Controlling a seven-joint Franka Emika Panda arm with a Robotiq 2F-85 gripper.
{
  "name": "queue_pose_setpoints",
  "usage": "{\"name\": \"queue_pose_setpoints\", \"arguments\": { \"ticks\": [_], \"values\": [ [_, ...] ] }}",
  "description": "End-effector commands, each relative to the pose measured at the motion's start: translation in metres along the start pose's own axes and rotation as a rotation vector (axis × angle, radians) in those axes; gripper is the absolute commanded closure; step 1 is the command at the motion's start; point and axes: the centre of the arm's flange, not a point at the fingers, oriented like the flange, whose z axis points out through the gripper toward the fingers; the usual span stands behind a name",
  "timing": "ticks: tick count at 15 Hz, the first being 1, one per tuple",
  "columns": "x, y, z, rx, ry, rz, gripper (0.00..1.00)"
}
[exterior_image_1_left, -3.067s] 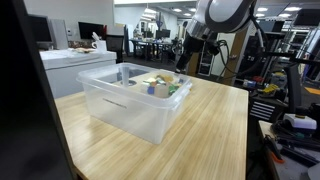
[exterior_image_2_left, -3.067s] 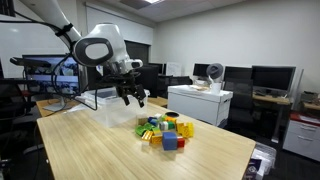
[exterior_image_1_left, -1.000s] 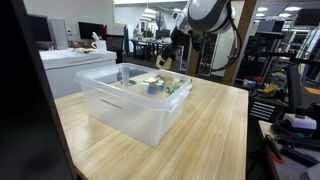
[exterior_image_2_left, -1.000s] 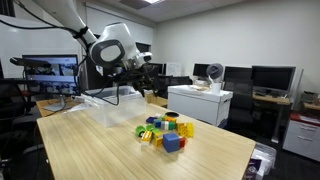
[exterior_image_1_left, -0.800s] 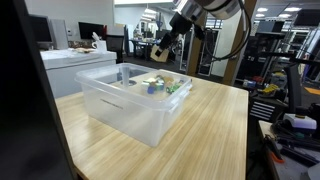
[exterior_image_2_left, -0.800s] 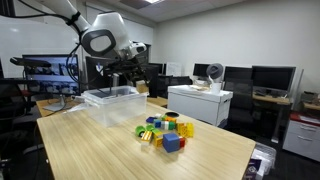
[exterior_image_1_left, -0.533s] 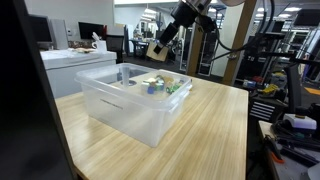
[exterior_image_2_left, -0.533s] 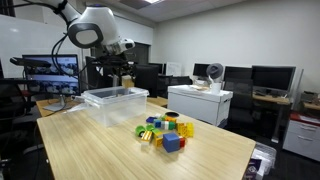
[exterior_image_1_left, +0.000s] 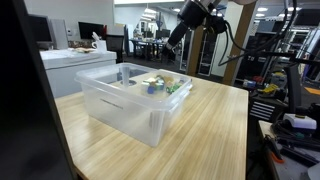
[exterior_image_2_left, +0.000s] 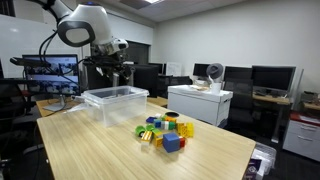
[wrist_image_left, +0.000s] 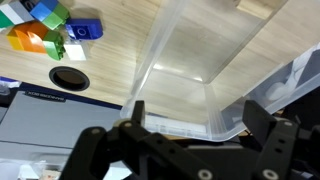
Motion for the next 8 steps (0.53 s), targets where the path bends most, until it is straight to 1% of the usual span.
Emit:
{"name": "queue_pose_setpoints", "arguments": {
  "ticks": [1,3,4,6,8],
  "values": [
    [0.012,0.034,-0.017,-0.047,0.055,0.034,0.00],
    [0.015,0.067,-0.025,-0.102,0.072,0.077,0.00],
    [0.009,0.085,-0.025,-0.141,0.065,0.100,0.00],
    [-0.007,0.119,-0.023,-0.211,0.043,0.146,0.00],
    [-0.033,0.146,-0.012,-0.278,-0.002,0.185,0.00]
  ]
}}
